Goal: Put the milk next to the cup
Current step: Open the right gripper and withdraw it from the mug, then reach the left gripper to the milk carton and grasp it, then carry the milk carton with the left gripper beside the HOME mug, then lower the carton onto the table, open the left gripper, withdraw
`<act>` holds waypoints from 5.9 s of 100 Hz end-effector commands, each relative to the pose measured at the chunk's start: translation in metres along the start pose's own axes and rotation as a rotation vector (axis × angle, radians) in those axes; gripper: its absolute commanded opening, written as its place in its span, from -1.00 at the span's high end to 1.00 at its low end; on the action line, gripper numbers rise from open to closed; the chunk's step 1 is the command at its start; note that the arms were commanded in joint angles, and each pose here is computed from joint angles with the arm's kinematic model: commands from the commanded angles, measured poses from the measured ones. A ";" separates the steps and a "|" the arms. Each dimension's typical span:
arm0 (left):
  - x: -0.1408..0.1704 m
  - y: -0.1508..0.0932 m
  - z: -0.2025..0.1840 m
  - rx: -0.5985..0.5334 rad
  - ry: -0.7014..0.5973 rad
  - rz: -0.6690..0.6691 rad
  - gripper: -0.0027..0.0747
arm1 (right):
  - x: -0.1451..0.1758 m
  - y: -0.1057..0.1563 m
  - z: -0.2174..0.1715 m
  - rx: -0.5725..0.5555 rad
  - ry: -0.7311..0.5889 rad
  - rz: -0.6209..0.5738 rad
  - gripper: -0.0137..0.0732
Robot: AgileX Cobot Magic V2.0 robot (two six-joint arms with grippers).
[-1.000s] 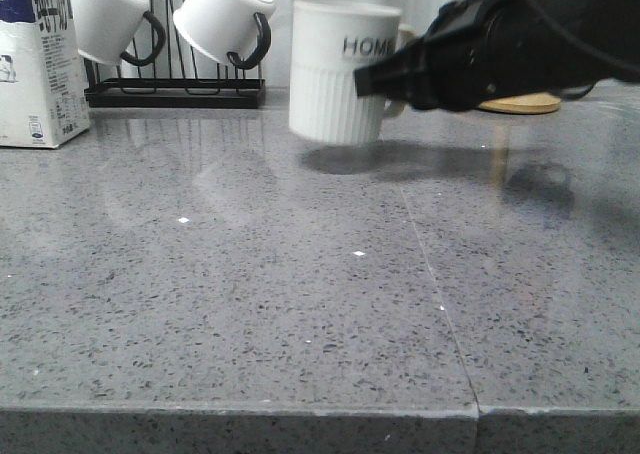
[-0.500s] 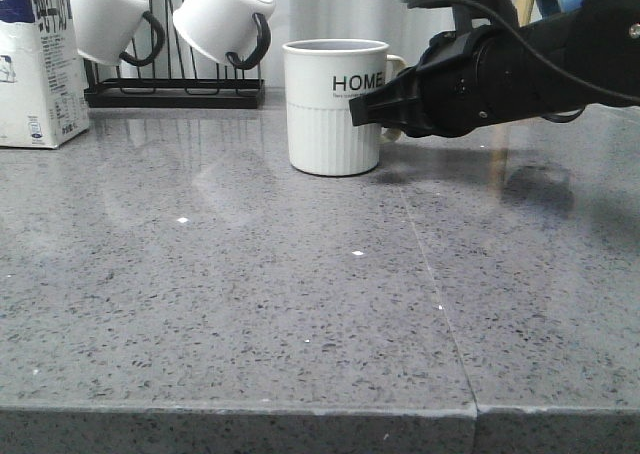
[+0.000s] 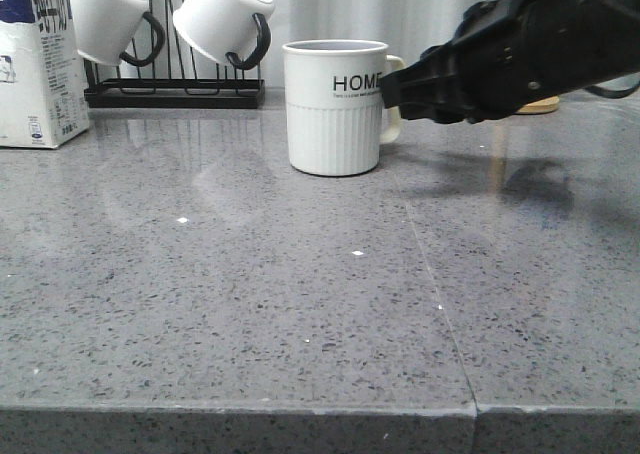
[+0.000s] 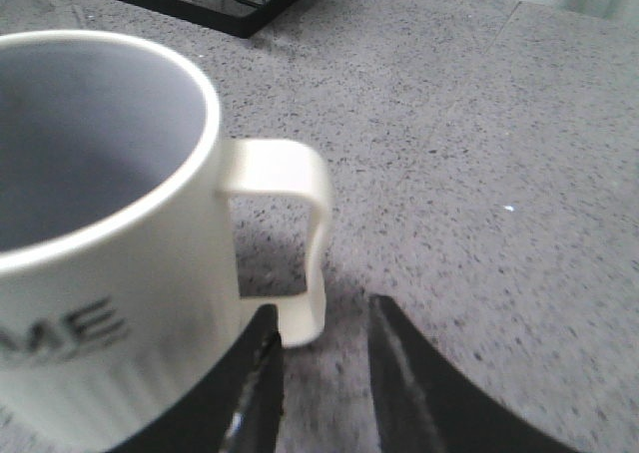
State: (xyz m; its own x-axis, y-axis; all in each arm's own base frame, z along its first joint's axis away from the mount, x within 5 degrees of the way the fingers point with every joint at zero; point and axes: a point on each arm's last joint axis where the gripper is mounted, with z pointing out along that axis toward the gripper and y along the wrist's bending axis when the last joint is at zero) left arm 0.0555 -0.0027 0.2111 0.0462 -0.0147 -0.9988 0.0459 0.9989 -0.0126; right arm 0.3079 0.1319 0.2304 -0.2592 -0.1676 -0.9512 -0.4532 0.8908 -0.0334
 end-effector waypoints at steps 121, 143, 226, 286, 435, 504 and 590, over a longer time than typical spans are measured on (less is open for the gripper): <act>-0.062 -0.001 -0.004 -0.001 -0.139 -0.003 0.99 | 0.022 0.009 -0.264 0.120 -0.129 0.123 0.84; -0.123 -0.002 0.021 0.009 0.012 -0.002 0.98 | 0.022 0.009 -0.264 0.120 -0.129 0.123 0.84; -0.104 -0.015 0.198 0.034 0.060 -0.019 -0.80 | 0.022 0.009 -0.264 0.120 -0.129 0.123 0.84; -0.090 -0.029 0.284 0.050 0.120 -0.043 -0.80 | 0.022 0.009 -0.264 0.120 -0.129 0.123 0.84; -0.095 -0.164 0.258 0.424 0.090 -0.112 0.12 | 0.022 0.009 -0.264 0.120 -0.129 0.123 0.84; -0.084 -0.174 0.256 0.439 0.163 -0.140 -0.88 | 0.022 0.009 -0.264 0.120 -0.129 0.123 0.84; -0.133 -0.078 0.142 0.368 0.132 -0.054 0.98 | 0.022 0.009 -0.264 0.120 -0.129 0.123 0.84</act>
State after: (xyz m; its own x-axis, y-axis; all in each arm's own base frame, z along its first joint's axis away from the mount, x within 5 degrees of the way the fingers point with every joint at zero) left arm 0.1975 -0.1001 0.3319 -0.1929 -0.0123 -0.9811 0.4303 0.8976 -0.0958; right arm 0.0718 0.0235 0.2751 -0.2826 -0.0291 -0.9588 -0.3032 0.9510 0.0605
